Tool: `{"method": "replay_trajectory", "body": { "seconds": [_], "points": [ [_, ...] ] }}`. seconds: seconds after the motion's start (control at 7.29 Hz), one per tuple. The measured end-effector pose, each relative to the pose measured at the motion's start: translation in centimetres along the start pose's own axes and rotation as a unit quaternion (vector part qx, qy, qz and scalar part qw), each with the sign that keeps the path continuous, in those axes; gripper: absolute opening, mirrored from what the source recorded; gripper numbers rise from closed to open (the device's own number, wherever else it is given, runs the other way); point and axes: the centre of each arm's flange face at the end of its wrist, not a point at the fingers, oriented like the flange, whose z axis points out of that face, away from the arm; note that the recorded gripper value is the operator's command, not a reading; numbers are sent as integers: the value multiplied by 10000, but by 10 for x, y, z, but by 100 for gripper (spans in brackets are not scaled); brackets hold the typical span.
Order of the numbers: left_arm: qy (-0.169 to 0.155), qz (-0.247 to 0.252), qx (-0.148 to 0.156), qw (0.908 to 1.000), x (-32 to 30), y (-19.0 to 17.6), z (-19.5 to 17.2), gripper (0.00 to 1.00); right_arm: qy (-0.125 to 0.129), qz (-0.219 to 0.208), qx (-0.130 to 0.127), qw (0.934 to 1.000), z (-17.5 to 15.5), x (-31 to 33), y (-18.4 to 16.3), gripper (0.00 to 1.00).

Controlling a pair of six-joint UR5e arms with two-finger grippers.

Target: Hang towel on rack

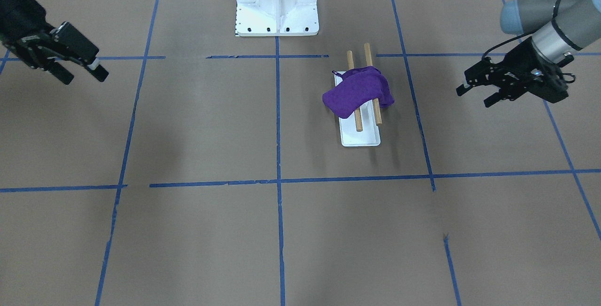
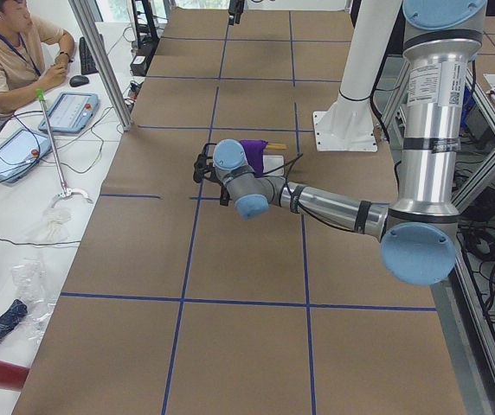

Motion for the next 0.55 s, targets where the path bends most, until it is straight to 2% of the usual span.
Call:
{"method": "replay_trajectory", "body": {
  "seconds": [0.27,0.41,0.55],
  "points": [
    [-525,764,306,9952,-82,21,-54,100,551,-493,43,9973,2,96,-34,100],
    [-836,1042,370,9904,-117,26,-79,100,847,-868,2,9926,-5,145,-48,100],
    [-1231,1179,342,9848,-150,28,-105,100,1160,-1229,-148,9855,-17,185,-61,100]
  ]
}}
